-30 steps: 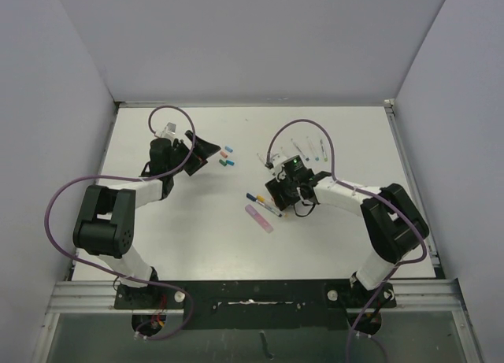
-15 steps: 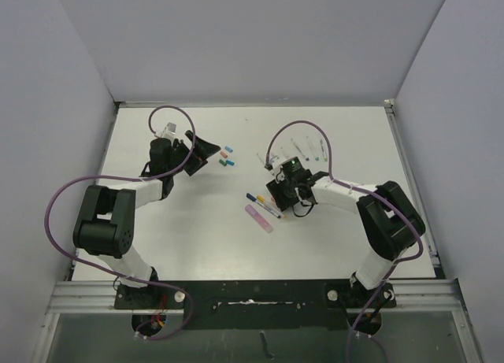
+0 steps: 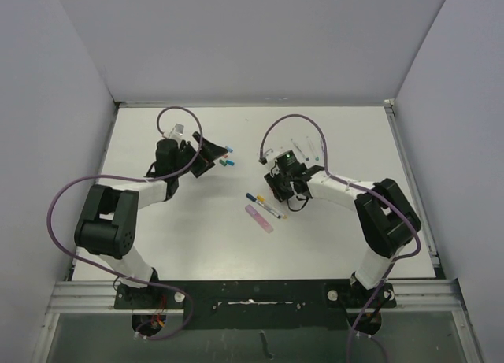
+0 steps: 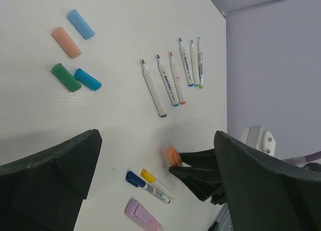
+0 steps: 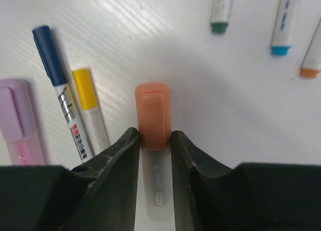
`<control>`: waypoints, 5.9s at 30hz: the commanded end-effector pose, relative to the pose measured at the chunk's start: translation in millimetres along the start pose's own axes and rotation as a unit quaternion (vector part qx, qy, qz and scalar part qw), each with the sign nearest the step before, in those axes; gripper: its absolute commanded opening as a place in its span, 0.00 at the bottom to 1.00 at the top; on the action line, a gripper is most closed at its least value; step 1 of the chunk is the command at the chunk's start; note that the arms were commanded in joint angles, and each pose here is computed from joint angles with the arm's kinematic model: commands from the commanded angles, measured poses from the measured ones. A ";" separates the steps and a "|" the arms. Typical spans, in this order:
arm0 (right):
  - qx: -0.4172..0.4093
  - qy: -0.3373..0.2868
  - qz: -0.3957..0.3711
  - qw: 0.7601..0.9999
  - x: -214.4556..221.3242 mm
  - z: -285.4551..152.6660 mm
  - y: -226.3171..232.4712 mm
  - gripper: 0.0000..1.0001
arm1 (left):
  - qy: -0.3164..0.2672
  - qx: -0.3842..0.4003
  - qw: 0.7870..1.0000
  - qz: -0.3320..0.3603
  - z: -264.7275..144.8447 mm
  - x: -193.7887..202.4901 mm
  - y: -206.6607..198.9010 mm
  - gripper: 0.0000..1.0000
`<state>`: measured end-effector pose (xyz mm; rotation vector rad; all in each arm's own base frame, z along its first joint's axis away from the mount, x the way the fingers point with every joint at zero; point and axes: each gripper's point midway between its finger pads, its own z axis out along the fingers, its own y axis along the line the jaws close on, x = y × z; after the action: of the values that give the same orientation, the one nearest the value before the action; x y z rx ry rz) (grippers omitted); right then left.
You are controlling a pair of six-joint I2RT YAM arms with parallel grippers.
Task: Open the pen caps
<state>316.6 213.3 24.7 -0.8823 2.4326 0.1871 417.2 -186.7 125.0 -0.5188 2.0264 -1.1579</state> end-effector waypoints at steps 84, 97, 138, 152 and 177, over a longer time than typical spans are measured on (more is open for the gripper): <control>-0.140 -0.235 -0.006 0.962 -182.8 -42.9 59.3 0.49 | 0.037 0.156 0.987 0.030 20.9 39.5 -109.6 0.00; -0.144 -0.222 -0.005 0.964 -175.8 -32.9 61.0 0.42 | 0.024 0.161 0.986 0.025 15.4 27.2 -111.3 0.00; -0.041 -0.156 0.037 0.986 -102.0 -49.0 -19.3 0.00 | -0.053 0.047 0.997 0.002 6.7 -73.9 -27.2 0.00; -0.026 -0.187 0.020 0.982 -153.1 -14.7 -32.3 0.00 | 0.011 -0.048 0.998 -0.030 22.4 -22.5 51.3 0.06; -0.049 -0.163 -0.008 0.985 -166.2 51.6 -1.3 0.00 | 0.019 -0.099 0.993 -0.056 27.1 -3.4 96.3 0.25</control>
<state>424.9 304.2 39.3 -0.8578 2.2388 0.3963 437.5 -152.0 36.2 -0.7411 2.1992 -1.0518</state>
